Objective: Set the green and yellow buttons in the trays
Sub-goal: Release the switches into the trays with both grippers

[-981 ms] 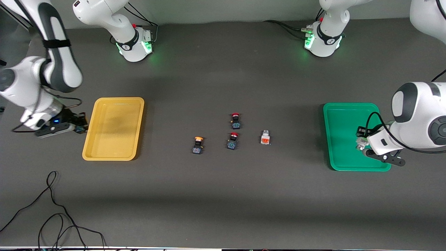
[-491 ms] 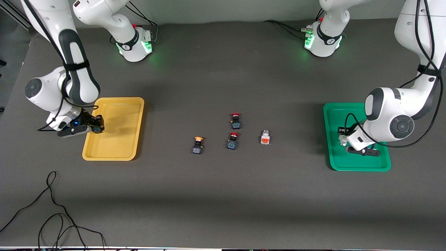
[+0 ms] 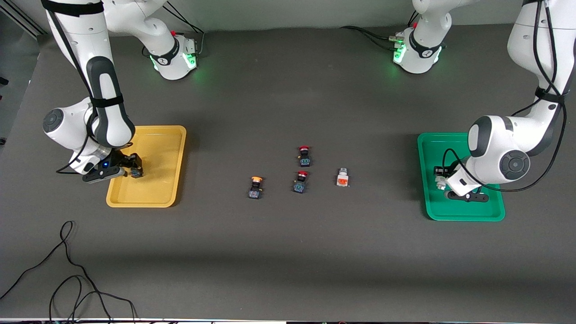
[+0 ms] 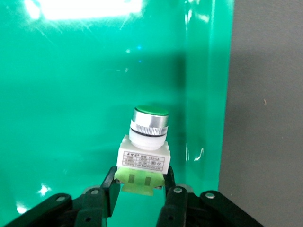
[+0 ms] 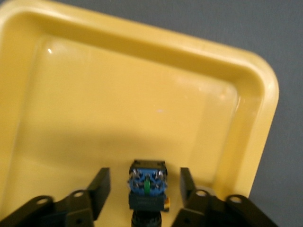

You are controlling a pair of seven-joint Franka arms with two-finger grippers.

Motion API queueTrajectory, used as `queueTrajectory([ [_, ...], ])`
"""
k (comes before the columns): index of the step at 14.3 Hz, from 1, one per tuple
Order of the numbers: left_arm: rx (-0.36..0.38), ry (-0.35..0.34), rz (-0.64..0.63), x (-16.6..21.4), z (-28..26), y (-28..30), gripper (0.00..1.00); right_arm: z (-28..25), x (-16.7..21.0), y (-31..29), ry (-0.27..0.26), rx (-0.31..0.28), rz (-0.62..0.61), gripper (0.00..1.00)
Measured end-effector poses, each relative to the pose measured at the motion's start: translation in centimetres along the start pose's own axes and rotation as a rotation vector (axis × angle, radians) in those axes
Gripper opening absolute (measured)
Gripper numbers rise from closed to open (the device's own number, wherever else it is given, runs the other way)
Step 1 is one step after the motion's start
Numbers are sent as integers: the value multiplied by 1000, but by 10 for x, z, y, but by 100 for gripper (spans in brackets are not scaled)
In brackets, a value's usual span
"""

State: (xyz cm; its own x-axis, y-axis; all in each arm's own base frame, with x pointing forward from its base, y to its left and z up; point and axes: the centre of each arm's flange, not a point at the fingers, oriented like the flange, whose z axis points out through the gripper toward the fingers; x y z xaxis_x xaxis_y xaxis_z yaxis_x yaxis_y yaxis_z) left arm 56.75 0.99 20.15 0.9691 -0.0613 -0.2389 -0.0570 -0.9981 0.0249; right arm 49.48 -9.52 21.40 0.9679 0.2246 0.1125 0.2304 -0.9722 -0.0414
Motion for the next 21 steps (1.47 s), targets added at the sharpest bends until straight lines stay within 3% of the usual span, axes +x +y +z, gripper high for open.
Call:
queueTrajectory([
  [3,-4,0,-20,1,5,0,42,-13,22,-3,16,40,-14,99],
  [5,-1,-3,-17,1,8,-1,42,-33,48,-1,16,35,-40,100],
  [6,3,-4,-14,1,8,-1,47,-47,62,0,-2,34,-46,100],
  [11,17,10,-7,4,1,-4,99,-143,146,-25,-84,8,-25,100],
  [13,28,12,3,7,-21,2,100,-164,167,-46,-87,8,-1,100],
  [16,44,-22,46,9,-89,37,97,-148,194,-110,-99,14,41,100],
  [21,-46,25,25,13,-183,104,92,-76,220,-260,-177,21,171,100],
])
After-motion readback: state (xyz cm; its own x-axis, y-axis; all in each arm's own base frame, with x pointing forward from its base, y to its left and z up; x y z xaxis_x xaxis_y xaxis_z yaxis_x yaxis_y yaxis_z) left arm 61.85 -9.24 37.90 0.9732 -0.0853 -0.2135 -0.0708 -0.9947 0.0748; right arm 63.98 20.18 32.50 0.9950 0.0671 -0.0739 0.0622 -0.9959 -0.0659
